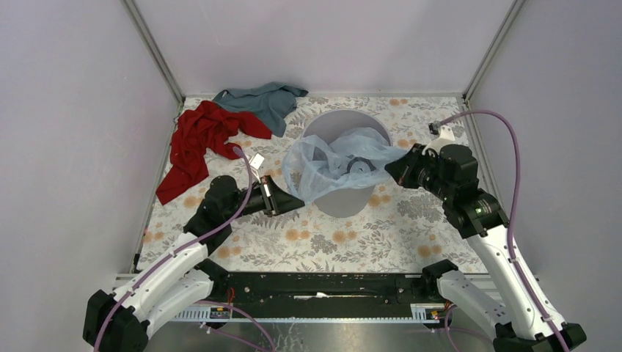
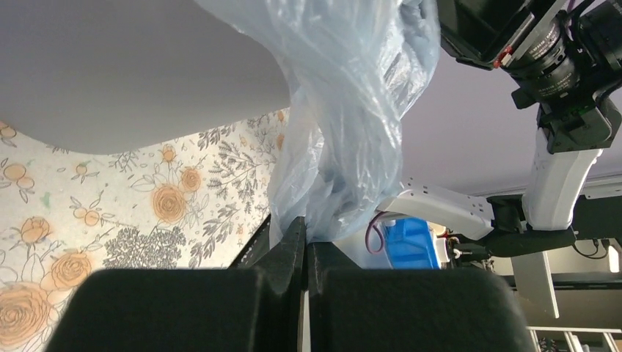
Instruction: Put the trash bags into the trash bin
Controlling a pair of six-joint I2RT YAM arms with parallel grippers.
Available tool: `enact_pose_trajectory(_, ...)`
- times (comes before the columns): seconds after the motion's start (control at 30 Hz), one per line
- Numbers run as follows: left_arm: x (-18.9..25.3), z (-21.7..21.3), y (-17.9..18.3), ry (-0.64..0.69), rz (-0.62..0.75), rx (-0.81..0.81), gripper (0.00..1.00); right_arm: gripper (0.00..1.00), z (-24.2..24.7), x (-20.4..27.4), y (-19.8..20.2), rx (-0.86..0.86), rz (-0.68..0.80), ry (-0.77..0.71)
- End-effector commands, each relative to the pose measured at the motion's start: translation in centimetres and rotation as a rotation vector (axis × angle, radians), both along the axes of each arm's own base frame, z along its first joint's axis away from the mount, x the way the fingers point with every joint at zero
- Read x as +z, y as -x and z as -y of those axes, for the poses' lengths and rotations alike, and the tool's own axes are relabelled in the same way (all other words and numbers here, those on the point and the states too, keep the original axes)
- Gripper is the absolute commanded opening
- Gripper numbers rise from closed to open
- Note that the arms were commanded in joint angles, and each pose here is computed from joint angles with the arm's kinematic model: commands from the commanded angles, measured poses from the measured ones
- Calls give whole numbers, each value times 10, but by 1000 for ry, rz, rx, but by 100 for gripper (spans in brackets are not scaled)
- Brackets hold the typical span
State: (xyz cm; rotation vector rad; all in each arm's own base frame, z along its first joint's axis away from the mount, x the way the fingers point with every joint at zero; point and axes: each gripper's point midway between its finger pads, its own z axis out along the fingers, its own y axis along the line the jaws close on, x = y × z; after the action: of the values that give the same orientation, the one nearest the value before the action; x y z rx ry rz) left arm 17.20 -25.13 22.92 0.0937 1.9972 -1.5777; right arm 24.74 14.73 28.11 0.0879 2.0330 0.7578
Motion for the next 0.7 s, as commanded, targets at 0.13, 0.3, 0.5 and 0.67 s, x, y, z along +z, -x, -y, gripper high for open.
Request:
enact_pose_trajectory(0.13, -10, -4, -9, -59, 29, 39, 0, 16, 29, -43, -7, -100, -4, 161)
enact_pose_trajectory(0.3, -14, -5, -30, -134, 55, 100, 0, 32, 34, -44, -22, -100, 7, 250)
enact_pose_trajectory(0.5, 9, -3, -33, -112, 109, 93, 12, 80, 35, -18, 18, 51, 5, 320)
enact_pose_trajectory(0.67, 12, -4, -33, -118, 108, 101, 33, 97, 27, 13, 53, 215, 78, 329)
